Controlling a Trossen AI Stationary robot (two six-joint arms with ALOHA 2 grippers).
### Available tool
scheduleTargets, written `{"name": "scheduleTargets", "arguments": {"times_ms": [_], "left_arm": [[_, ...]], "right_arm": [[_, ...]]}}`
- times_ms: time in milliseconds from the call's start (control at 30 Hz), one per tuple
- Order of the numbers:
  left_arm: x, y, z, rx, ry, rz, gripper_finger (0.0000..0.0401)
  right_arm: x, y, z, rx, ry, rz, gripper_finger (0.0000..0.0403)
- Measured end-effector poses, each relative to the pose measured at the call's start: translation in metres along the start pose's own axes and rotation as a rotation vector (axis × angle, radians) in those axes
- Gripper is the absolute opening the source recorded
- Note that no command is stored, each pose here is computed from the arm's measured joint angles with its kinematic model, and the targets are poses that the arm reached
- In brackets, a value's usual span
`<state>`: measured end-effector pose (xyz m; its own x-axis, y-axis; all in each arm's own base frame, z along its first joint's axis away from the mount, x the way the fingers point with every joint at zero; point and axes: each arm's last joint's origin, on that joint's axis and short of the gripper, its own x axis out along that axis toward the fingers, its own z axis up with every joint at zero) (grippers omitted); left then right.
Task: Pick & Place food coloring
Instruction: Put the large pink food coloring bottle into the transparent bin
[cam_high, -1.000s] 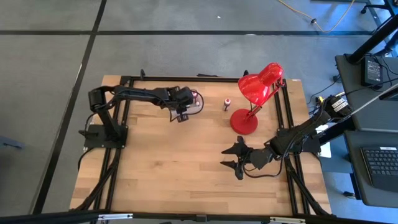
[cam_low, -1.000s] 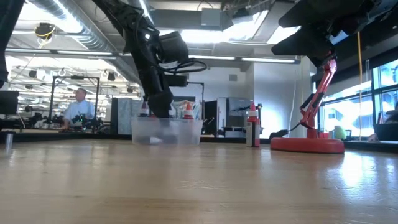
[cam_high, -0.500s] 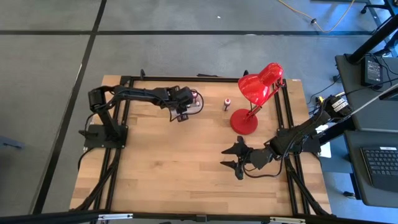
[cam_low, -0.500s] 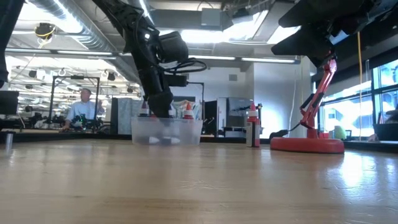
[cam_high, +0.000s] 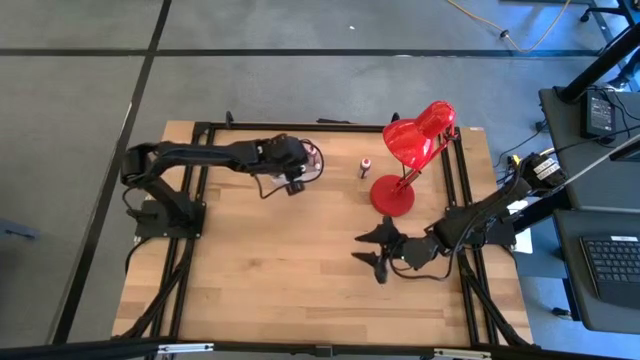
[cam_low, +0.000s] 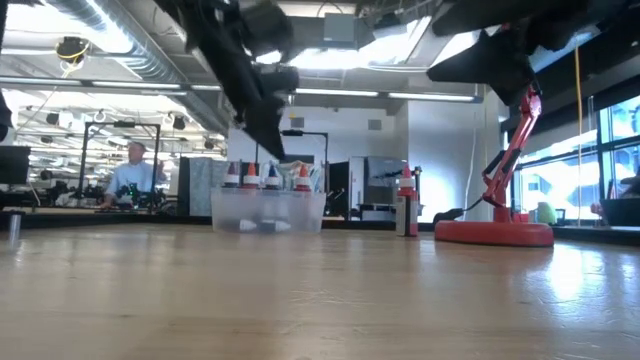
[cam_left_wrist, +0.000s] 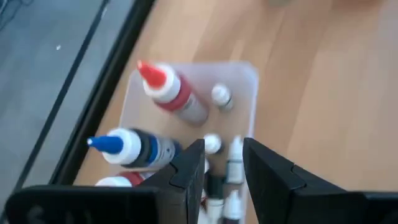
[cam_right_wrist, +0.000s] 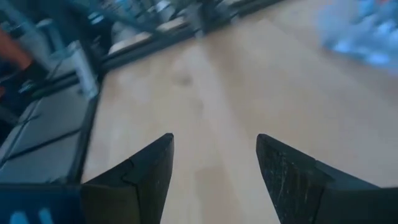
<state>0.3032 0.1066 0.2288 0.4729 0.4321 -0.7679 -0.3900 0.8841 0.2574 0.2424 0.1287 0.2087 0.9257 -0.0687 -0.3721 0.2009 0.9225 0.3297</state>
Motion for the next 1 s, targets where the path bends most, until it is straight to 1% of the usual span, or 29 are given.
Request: {"name": "scheduleTargets", "arguments": {"times_ms": [67,133,233,333,433,500,567,667,733,833,1000], "left_arm": [[-0.012,-0.002,0.003,-0.038,-0.039,-0.010,0.0105],[-0.023,-0.006,0.006,-0.074,-0.081,-0.051,0.0106],[-0.039,-0.016,0.009,-0.091,-0.132,-0.181,0.0108],[-0.053,-0.030,0.013,-0.091,-0.186,-0.313,0.0109],[-0.062,-0.046,0.016,-0.097,-0.226,-0.388,0.0107],[-0.067,-0.057,0.017,-0.091,-0.242,-0.418,0.0105],[-0.071,-0.067,0.016,-0.068,-0.247,-0.444,0.0105],[-0.078,-0.081,0.013,-0.032,-0.246,-0.479,0.0106],[-0.082,-0.089,0.011,-0.011,-0.246,-0.498,0.0108],[-0.086,-0.097,0.009,0.012,-0.247,-0.519,0.0109],[-0.089,-0.104,0.007,0.031,-0.248,-0.536,0.0106]], "right_arm": [[0.002,-0.003,0.003,0.010,-0.037,-0.048,0.0232],[0.004,-0.007,0.007,0.023,-0.068,-0.076,0.0232],[0.008,-0.012,0.014,0.042,-0.101,-0.093,0.0232],[0.012,-0.020,0.020,0.017,-0.121,-0.126,0.0232],[0.017,-0.032,0.027,0.085,-0.177,-0.224,0.0232],[0.020,-0.042,0.032,0.135,-0.215,-0.299,0.0232],[0.023,-0.052,0.036,0.152,-0.235,-0.346,0.0232],[0.027,-0.063,0.042,0.137,-0.244,-0.390,0.0233],[0.029,-0.069,0.045,0.106,-0.244,-0.419,0.0239],[0.030,-0.078,0.049,0.092,-0.261,-0.476,0.0262],[0.032,-0.093,0.055,0.103,-0.281,-0.548,0.0314]]}}
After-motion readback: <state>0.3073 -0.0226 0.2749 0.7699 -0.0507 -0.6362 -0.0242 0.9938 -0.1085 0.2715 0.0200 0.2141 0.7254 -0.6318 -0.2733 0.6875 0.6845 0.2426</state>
